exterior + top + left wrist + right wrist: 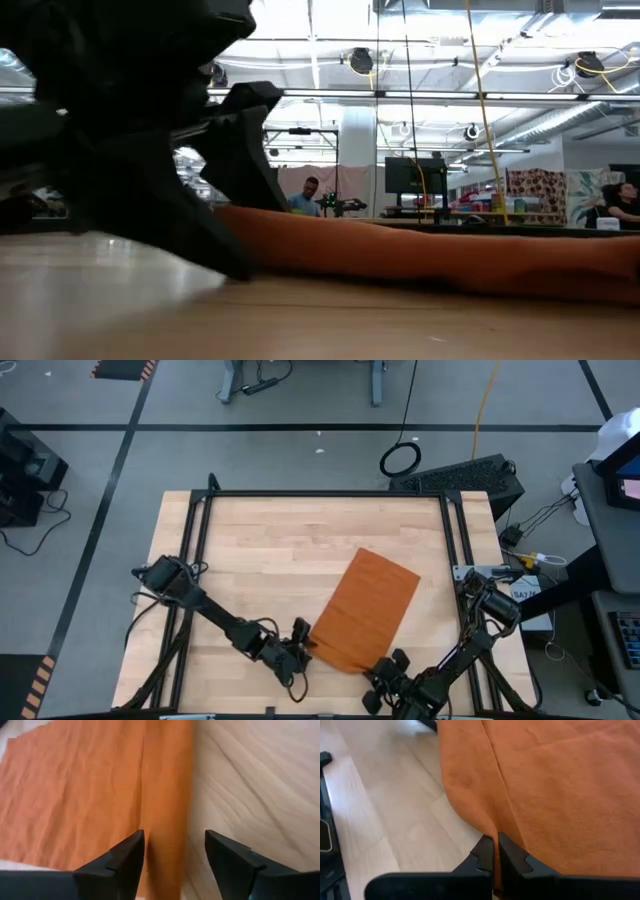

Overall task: Roll towel into tight, uniform cylinder
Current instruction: Roll the brown towel

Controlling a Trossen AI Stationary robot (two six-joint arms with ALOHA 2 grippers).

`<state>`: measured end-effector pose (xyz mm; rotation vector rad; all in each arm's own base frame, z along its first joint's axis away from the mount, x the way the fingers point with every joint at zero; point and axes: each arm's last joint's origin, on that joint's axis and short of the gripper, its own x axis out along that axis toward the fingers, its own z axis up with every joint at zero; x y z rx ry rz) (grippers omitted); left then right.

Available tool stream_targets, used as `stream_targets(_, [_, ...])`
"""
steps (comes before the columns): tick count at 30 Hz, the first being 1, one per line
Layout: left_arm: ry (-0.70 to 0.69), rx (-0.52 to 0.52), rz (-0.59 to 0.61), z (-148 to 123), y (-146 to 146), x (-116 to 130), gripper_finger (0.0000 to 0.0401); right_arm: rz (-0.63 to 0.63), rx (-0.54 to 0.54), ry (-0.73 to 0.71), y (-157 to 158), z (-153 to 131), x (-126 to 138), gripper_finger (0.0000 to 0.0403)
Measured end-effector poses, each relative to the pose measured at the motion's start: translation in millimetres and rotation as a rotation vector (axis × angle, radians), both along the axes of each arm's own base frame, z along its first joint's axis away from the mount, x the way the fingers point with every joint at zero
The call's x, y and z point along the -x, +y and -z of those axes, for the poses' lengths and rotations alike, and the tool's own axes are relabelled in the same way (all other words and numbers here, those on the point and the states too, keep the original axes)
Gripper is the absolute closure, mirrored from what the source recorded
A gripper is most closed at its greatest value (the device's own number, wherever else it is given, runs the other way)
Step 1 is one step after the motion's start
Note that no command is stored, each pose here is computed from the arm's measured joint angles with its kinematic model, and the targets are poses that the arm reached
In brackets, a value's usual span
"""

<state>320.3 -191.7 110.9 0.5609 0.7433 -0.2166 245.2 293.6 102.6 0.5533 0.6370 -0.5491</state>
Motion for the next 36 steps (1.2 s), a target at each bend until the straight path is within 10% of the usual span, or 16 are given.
stream_targets(10, [0.053,0.101,-0.056,-7.4,17.4,-7.6,0.0387,-0.142,0.056,0.108,-4.6,-7.9,-6.4,0.0403])
stream_targets(19, [0.275,0.185,-0.353,-48.6,45.7,14.0,0.0395,-0.345,0.350,0.176,-42.2,-53.6,-32.9,0.0391])
stream_targets(27, [0.331,0.173,-0.625,-64.8,42.6,51.4,0.0395,-0.369,0.251,0.185,-84.5,-55.5,-82.4,0.0398])
stream_targets(36, [0.203,0.406,-0.510,-71.7,-9.4,60.9,0.0396,-0.343,0.008,0.059,-40.6,-58.2,-60.3,0.0399])
